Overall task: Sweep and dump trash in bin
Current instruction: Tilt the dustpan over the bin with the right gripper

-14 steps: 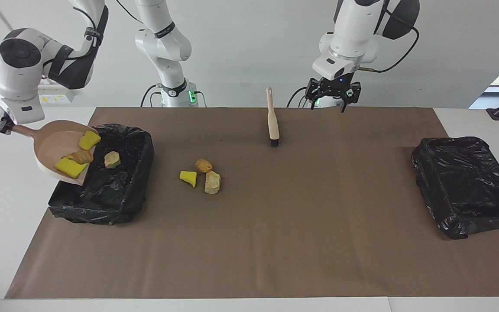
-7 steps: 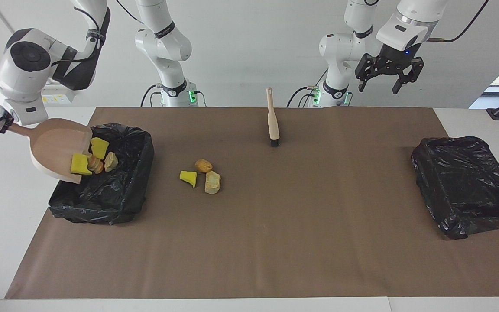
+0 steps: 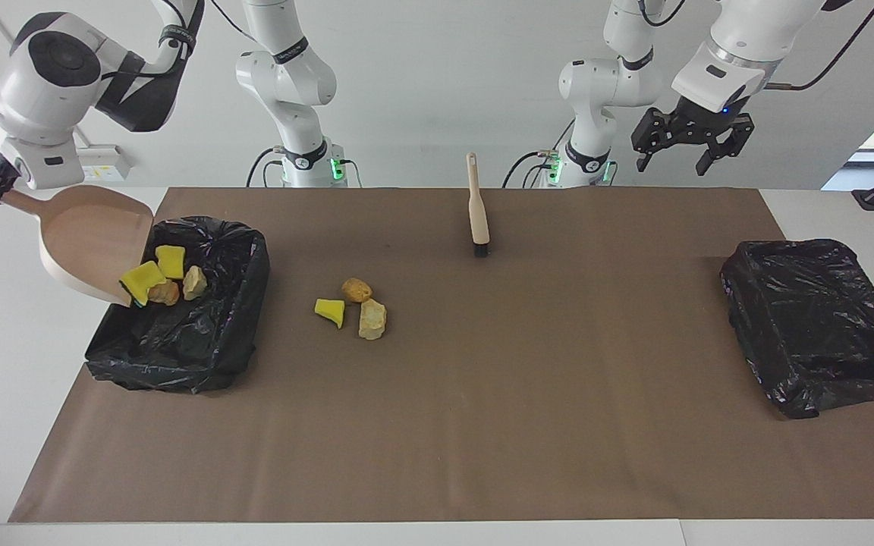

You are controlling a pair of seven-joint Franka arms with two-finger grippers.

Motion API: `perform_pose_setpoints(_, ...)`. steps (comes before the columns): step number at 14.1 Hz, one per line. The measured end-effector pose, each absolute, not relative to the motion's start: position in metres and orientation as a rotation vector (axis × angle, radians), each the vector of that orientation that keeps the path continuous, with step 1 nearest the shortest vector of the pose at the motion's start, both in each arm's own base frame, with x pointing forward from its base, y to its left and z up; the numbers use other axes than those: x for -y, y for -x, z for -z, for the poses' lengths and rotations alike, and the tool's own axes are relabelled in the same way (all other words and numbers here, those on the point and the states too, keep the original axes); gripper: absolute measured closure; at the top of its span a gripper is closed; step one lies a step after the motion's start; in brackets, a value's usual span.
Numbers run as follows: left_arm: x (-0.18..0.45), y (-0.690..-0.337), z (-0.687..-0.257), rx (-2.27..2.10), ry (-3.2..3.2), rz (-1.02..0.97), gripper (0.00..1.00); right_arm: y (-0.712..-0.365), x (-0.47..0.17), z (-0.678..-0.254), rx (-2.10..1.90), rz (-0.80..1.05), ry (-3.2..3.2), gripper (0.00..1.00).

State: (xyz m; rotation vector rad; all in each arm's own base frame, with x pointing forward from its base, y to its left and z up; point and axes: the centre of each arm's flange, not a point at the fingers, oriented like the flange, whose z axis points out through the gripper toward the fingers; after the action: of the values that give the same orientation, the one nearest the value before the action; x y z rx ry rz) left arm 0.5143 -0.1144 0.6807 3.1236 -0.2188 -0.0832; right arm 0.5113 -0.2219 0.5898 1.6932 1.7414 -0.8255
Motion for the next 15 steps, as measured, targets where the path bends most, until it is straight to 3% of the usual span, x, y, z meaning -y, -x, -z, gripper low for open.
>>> perform_pose_setpoints(15, 0.089, -0.516, -0.690, 0.276, -3.115, 0.056, 0.00, -0.491, 0.218, -0.579, -1.755, 0.958, -1.662, 0.67)
